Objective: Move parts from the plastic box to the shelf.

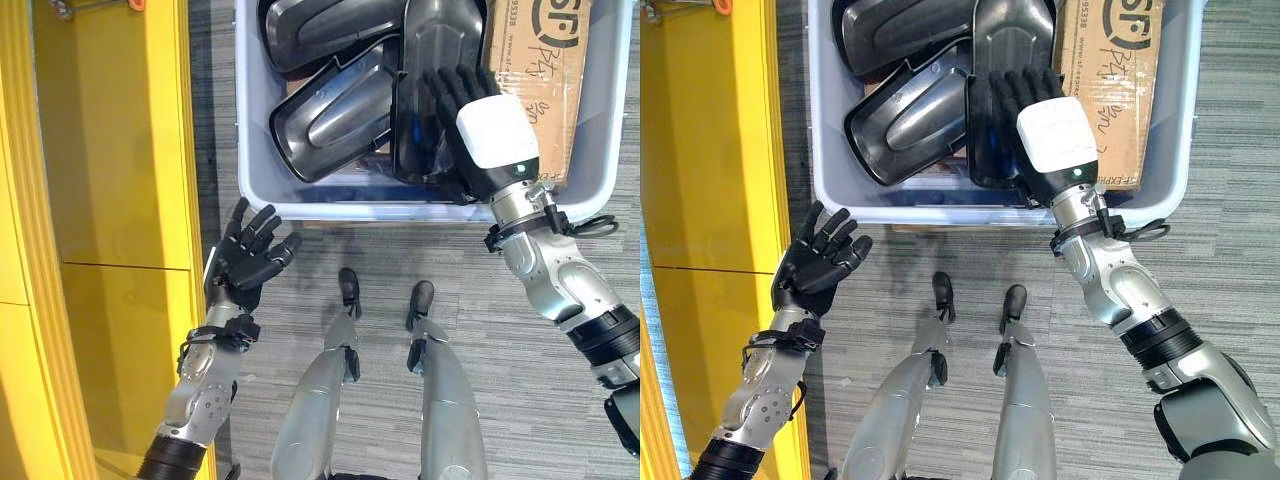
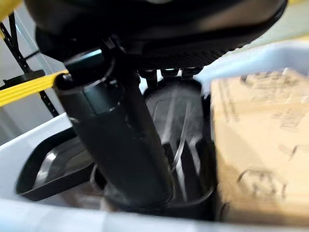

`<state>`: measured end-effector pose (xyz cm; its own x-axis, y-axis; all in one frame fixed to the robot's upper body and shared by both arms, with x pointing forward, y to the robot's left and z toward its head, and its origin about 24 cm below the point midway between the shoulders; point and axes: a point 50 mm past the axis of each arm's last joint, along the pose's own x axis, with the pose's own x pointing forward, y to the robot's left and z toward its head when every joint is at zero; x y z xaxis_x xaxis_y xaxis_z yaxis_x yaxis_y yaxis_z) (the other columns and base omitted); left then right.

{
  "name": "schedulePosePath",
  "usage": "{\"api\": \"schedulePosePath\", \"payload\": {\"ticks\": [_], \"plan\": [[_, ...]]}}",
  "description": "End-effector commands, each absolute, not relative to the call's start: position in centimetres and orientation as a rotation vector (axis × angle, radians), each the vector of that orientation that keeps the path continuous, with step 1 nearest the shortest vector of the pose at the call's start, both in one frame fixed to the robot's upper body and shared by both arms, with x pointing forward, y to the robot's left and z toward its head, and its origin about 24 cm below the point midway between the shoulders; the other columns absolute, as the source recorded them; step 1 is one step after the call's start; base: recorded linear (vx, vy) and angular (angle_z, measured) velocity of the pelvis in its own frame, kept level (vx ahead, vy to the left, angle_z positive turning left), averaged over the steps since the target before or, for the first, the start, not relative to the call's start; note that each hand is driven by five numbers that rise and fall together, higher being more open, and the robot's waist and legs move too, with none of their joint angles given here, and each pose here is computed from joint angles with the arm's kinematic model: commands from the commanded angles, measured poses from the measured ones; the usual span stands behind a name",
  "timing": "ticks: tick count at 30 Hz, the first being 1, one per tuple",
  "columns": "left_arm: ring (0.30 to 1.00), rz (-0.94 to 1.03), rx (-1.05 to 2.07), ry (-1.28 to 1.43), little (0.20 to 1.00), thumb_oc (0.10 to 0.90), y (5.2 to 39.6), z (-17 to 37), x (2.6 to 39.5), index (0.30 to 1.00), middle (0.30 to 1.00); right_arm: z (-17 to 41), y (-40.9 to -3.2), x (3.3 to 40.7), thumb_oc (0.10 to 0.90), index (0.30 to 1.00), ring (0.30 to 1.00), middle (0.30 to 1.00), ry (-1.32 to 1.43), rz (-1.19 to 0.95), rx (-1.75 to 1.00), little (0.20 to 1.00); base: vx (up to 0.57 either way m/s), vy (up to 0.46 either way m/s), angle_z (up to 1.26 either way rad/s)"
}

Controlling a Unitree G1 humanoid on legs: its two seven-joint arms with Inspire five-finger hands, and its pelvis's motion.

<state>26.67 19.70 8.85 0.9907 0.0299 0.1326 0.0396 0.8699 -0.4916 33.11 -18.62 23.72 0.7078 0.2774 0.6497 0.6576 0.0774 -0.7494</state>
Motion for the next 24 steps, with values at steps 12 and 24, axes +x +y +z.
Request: {"api": "schedulePosePath", "payload": {"ticks": [12,24], "plan": [[1.0,-0.142,-0.651,-0.199,1.0,0.9,15.9,10.5,26.0,1.0,1.0,36.4,-15.0,23.8,0.9,1.0,1.0,1.0,-1.614,-0.755,-1.038,1.0,0.03,0.059,-0.05],[1.0,-0.173,-0.648,-0.171,1.0,0.9,16.1,9.9,25.4,1.0,1.0,35.6,-16.5,26.0,0.9,1.0,1.0,1.0,-1.345,-0.797,-1.18,1.0,0.01,0.001,0.0]]}}
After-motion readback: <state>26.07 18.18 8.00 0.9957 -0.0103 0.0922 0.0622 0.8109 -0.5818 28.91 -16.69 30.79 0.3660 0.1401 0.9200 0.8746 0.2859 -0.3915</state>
